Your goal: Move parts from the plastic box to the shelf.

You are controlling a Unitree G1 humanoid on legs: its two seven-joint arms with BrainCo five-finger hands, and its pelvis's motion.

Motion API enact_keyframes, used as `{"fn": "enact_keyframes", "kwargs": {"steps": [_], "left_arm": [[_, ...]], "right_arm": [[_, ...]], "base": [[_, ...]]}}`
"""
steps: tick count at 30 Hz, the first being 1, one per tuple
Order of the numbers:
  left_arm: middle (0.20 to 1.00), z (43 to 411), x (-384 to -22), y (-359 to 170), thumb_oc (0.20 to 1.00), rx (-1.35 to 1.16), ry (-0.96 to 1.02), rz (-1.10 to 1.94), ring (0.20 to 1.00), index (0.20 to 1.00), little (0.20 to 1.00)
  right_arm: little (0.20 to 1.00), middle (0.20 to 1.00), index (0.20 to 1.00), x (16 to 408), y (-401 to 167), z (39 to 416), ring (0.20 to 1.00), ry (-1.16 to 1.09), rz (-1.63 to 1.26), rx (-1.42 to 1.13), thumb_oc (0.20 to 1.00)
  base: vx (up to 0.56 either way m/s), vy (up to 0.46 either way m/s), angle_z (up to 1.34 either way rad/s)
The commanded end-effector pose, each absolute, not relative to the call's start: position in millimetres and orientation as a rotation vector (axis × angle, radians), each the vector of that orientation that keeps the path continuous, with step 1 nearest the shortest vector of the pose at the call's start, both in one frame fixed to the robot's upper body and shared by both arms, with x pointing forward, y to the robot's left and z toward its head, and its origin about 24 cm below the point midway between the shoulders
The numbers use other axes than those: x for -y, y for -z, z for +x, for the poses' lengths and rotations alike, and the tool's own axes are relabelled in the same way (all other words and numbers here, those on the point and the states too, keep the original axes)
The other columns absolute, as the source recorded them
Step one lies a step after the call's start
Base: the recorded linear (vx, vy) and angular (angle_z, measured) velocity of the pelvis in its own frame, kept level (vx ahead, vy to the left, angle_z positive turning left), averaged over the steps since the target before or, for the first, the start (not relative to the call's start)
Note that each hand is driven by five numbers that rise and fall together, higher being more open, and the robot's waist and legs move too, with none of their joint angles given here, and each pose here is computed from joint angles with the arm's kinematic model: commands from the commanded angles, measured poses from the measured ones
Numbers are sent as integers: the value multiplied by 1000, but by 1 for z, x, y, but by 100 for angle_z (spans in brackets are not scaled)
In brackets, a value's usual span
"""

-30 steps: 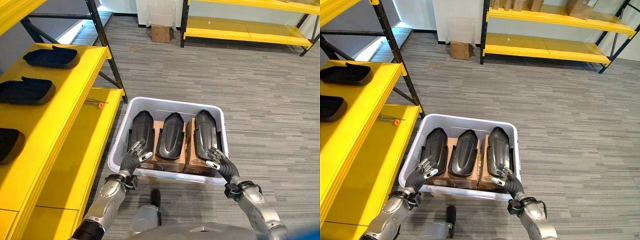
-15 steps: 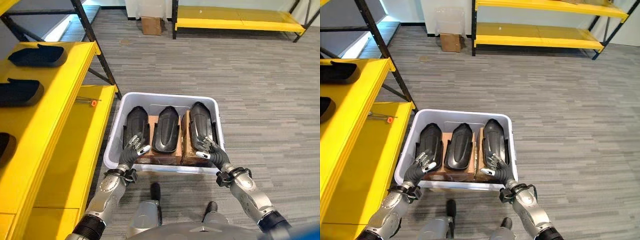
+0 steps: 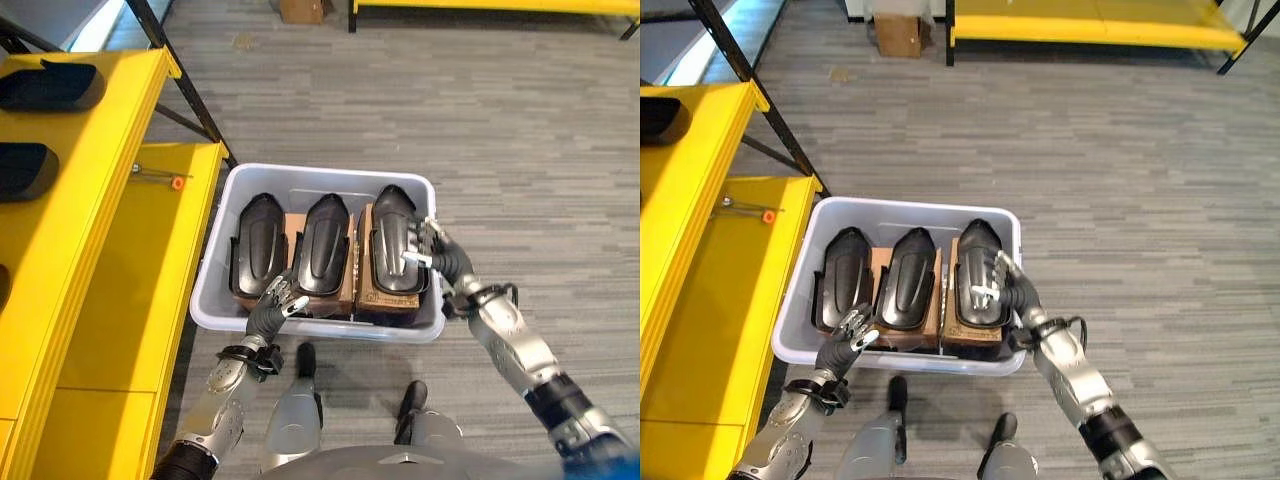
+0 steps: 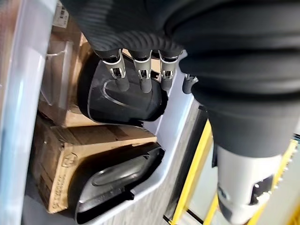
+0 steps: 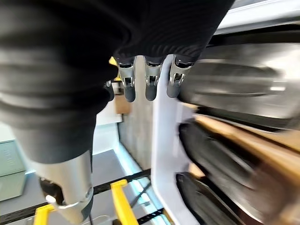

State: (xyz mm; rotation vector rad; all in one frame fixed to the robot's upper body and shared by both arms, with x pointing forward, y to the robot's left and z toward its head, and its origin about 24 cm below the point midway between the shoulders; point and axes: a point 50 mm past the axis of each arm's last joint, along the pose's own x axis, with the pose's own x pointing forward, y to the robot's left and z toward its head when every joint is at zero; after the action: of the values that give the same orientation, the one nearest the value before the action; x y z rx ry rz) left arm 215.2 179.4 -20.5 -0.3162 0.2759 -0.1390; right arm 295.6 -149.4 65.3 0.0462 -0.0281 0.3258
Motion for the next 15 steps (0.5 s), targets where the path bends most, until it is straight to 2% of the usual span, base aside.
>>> {"fn": "enact_keyframes", "kwargs": {"steps": [1,7,8,15], "left_arm": [[1000,227,-178,-11,1000,-118,195,-330,1000,1000,1000],[1000,236,-169,-24,1000,-68,232,-340,1000,1000,1000],[1000,242,-165,-30,1000,-43,245,-343,1000,1000,1000],[1000,251,-157,-45,1000,16,266,-356,1000,1000,1000]], "right_arm": [[1000,1000,1000,128,-98,310,1000,-327,67,198,1000],[1000,1000,1000,106,-122,335,1000,-309,35,260,1000],[1000,1000,1000,103,-130,348,1000,-270,38,262,1000],[1000,1000,1000,115,-149,372,1000,-145,38,274,1000]], "base": [[-43,-3,1],[-51,6,-1],[-56,17,5],[-42,16,1]]}}
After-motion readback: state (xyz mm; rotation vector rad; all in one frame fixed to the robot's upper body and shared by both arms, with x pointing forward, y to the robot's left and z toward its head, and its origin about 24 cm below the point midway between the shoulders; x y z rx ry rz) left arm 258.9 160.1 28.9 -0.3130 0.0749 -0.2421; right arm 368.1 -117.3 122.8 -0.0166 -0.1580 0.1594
